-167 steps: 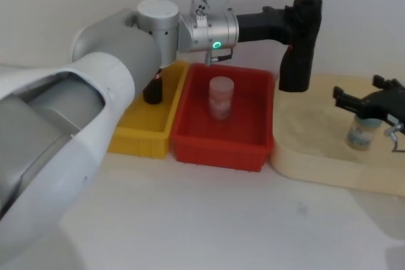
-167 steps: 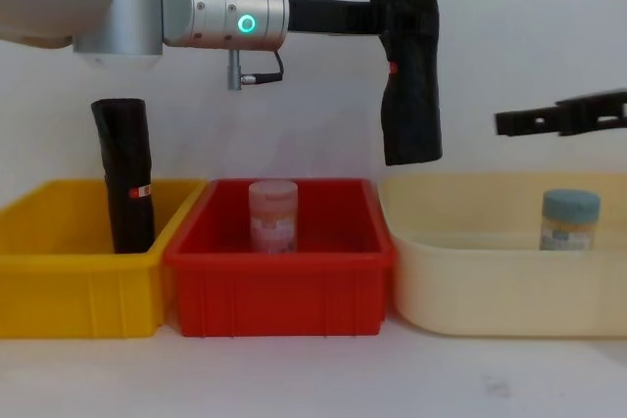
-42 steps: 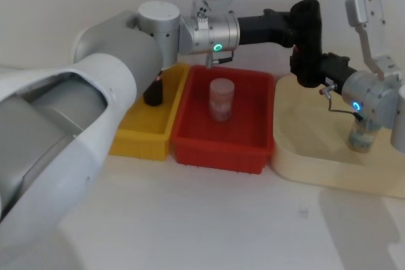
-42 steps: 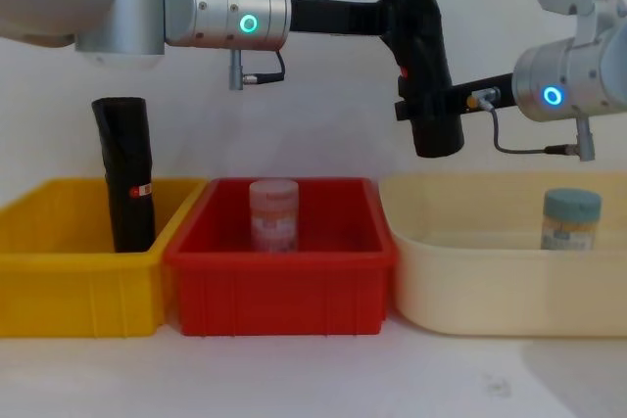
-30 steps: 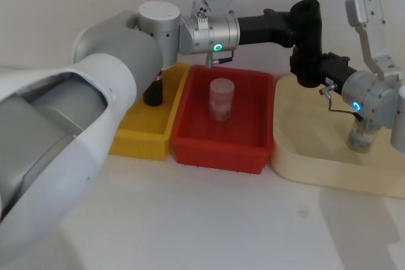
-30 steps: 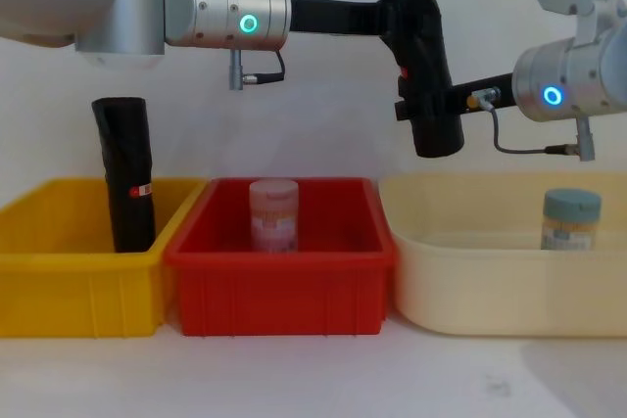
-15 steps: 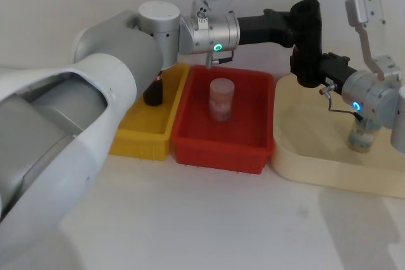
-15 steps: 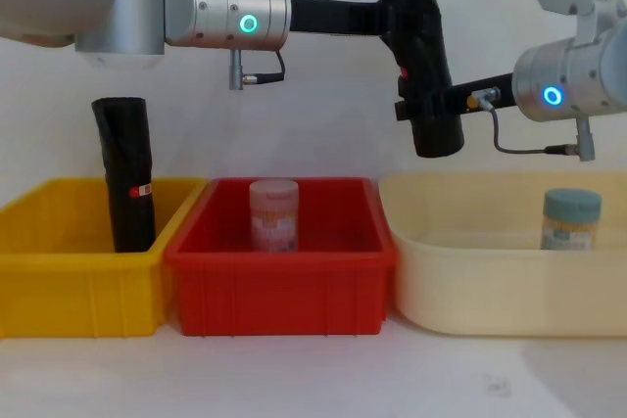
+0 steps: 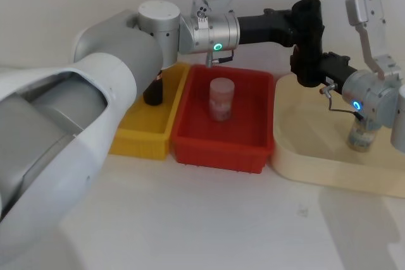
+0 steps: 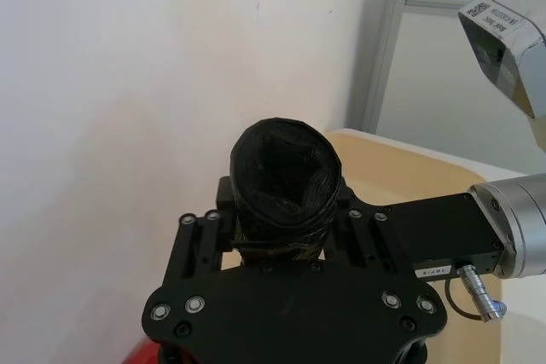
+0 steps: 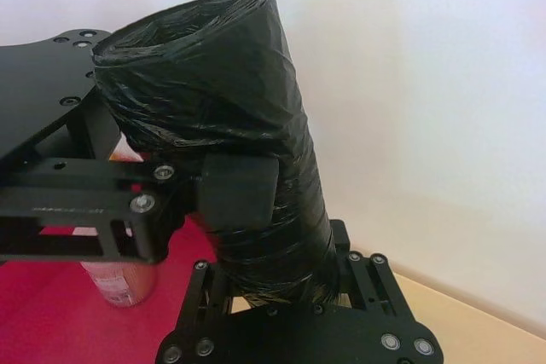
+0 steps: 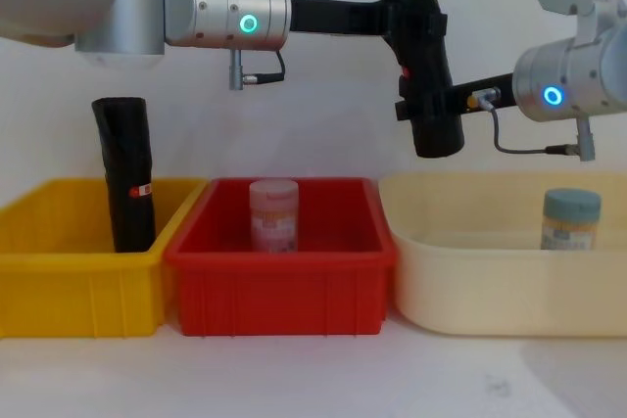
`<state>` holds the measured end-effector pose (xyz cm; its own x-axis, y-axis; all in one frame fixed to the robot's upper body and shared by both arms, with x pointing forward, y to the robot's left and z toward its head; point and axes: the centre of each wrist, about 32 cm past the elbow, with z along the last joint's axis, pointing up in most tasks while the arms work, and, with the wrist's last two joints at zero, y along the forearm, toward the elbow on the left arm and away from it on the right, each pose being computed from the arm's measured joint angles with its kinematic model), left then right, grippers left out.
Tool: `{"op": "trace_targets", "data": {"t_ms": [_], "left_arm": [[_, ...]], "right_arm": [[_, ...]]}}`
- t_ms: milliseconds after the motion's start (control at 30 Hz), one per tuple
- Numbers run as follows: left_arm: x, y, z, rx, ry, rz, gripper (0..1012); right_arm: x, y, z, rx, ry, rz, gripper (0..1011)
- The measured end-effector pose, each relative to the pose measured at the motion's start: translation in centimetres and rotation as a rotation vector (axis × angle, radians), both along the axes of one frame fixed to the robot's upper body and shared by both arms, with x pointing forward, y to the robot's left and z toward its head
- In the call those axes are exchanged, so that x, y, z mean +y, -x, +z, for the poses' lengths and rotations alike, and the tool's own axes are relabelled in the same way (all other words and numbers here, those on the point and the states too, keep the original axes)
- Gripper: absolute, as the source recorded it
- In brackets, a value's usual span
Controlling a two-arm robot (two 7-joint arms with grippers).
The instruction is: Pick up the garbage bag with the one hand and transfer it to the other hand.
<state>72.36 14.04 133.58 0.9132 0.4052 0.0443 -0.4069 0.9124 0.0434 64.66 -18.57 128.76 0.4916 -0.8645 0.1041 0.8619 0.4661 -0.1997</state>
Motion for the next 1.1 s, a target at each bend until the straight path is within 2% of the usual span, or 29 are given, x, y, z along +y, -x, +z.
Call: {"op": "trace_targets", "data": {"t_ms": [300,467,733,967,1100], "left_arm": [[0.00,0.00,0.00,0.000,0.000,0.000,859],[0.00,0.00,0.00,0.000,0.000,0.000,992],[0.00,0.00,0.00,0.000,0.000,0.000,1001],[0.00,0.00,0.00,0.000,0.000,0.000,1001],[0.00,0.00,0.00,0.000,0.000,0.000,1001]], "right_arm": [[-0.2,0.1,-0.1,-0.002,-0.007,-0.005,561],[-0.7,0.4,-0.2,-0.014,-0.023,-0.032,562],[-2.6,0.9,-0.3,-0.032,-0.061,-0.100,561],[-5.6,1.3,-0.3,-0.014,-0.103,-0.165,561],[-6.7,1.4,-0.2,-0.003,-0.113,-0.177,561]]}}
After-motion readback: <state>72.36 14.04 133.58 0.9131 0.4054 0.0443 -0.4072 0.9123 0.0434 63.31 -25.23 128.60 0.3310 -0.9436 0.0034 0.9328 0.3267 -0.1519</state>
